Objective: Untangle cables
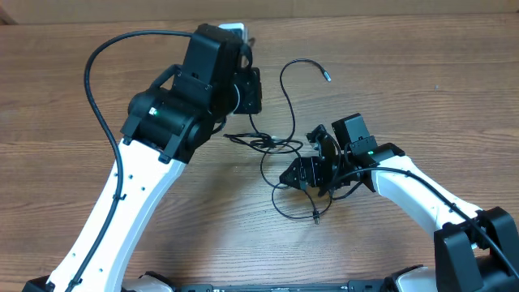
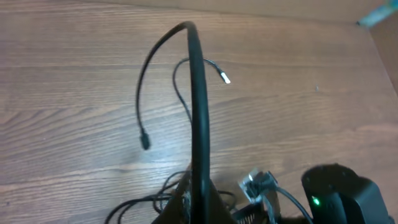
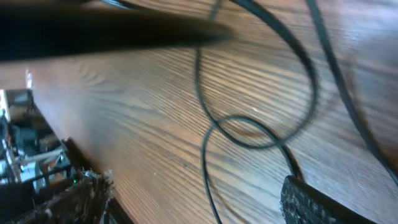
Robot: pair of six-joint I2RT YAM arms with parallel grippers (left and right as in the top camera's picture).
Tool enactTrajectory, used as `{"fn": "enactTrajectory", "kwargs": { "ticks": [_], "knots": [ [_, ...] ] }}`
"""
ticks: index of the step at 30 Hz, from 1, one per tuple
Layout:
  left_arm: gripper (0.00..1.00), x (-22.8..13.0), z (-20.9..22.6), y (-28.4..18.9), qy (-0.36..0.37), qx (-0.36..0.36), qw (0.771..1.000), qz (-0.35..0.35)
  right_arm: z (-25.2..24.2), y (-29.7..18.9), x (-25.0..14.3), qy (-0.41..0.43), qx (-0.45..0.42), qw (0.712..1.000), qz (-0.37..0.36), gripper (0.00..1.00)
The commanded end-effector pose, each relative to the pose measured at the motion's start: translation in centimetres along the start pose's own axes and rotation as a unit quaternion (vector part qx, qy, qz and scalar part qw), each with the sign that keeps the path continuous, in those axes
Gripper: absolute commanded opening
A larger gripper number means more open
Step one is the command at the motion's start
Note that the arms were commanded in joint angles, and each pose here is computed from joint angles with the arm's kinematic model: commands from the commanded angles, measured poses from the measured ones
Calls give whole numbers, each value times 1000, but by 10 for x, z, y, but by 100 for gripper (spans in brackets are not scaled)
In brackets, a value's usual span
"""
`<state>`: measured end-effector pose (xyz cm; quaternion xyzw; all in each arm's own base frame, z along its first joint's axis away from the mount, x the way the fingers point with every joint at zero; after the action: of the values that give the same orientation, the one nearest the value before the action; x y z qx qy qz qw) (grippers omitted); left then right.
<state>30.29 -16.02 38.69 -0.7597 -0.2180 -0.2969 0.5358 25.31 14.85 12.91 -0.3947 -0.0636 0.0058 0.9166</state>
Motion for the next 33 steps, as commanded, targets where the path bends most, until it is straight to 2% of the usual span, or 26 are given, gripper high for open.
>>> {"fn": "enactTrajectory", "kwargs": {
  "ticks": [1,7,12,16,22,28,33],
  "knots": [
    [4,5,8,-1,-27,11,1000,-8,3,0,6,-51,15,998,-15,87],
    [4,4,8,-1,-29,0,1000,0,0,-5,41,-32,-51,988,-144,87],
    [4,4,5,-1,-38,-18,999,3,8,-14,65,-25,-49,970,-236,87],
    [4,6,-4,-1,-66,-68,995,6,-3,-20,73,47,-101,950,-291,88],
    [4,2,-7,-2,-66,-87,994,24,-11,-29,80,79,-150,923,-347,89],
    [4,3,-11,-5,-66,-136,988,38,-12,-29,80,81,-155,920,-352,91],
    [4,16,-11,-14,-45,-230,972,23,-25,-28,80,93,-203,904,-364,95]
  ]
}}
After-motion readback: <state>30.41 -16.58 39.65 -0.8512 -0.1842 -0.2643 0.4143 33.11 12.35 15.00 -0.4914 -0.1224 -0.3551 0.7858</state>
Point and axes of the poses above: each gripper's point midway between its finger pads, its own y axis out along the fingers, its own z axis along the line the jaws close on, x = y × z, the point moved 9 cm from there along -y, back along the fingers, and after that the axes turned 6 degrees about y, right-handed, at the moved point
